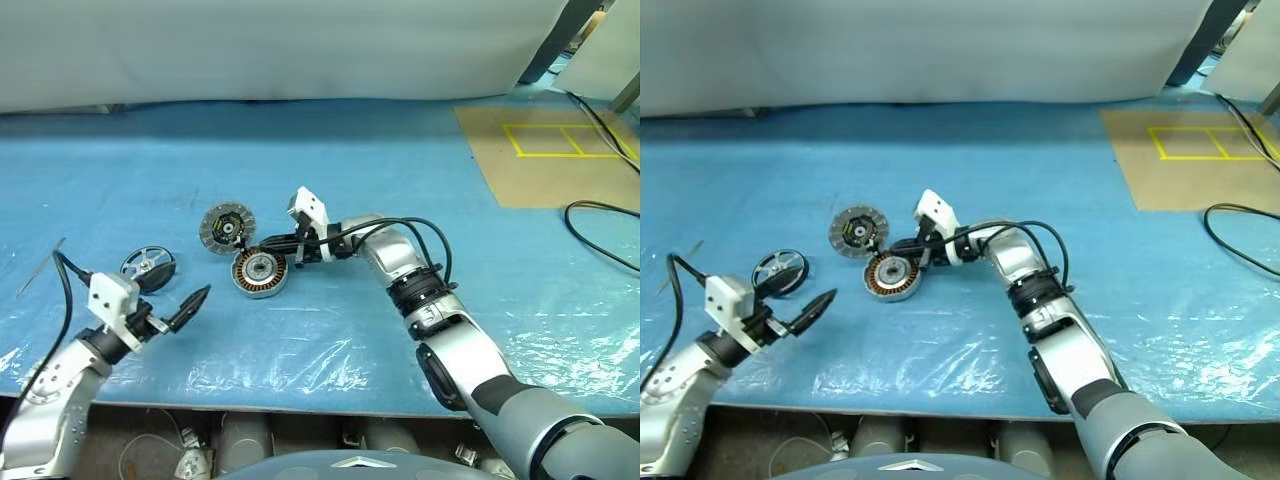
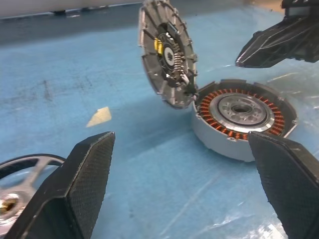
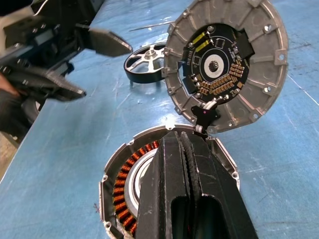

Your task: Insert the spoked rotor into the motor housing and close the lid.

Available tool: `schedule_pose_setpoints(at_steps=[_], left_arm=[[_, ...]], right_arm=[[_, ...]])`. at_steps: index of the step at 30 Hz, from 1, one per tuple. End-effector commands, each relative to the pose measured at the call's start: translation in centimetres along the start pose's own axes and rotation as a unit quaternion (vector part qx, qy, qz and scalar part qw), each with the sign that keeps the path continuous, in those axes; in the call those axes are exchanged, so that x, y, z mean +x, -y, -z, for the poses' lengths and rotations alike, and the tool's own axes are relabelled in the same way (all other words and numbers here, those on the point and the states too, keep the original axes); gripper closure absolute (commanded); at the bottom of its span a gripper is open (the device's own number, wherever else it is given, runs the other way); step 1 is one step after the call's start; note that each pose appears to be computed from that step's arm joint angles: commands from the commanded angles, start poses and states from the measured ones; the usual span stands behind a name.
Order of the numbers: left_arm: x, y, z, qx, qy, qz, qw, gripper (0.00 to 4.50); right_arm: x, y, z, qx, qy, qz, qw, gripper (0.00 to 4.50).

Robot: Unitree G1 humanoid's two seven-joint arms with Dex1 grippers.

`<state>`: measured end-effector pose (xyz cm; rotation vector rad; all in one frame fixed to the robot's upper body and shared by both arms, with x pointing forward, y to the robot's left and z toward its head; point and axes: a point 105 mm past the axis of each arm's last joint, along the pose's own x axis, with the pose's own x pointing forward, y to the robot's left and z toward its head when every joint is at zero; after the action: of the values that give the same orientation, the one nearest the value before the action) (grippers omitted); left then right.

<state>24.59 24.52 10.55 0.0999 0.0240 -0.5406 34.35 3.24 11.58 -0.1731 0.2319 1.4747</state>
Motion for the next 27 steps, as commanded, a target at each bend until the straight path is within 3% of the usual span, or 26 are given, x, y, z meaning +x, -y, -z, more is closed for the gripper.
schedule_pose_setpoints(at_steps=[1,6,9,11,17,27], left_arm=[[-0.4,-1.4,-2.5,0.022,0.005,0.006,1.0,0.0],[-0.9,-3.8,-2.9,0.058,-0.057,0.031,0.996,0.0],[-1.4,-5.8,-3.0,0.069,-0.098,0.044,0.992,0.56],[-1.6,-7.3,-3.0,0.086,-0.128,0.044,0.987,1.23],[-0.9,-10.0,-2.9,0.113,-0.179,0.066,0.975,1.23],[0.7,-10.8,-0.9,0.122,-0.229,0.108,0.96,1.23]], right_arm=[[-0.2,-0.4,-1.1,-0.027,0.012,-0.004,1.0,4.48],[-0.1,-0.5,-0.7,-0.032,0.007,0.001,0.999,4.48],[0.0,-0.8,-0.6,-0.032,0.007,0.0,0.999,4.5],[0.0,-0.8,-0.5,-0.033,0.006,0.002,0.999,4.5],[-0.4,-0.7,-0.4,-0.029,0.01,0.016,0.999,4.5],[-1.0,-0.6,0.1,-0.017,0.014,0.041,0.999,4.5]])
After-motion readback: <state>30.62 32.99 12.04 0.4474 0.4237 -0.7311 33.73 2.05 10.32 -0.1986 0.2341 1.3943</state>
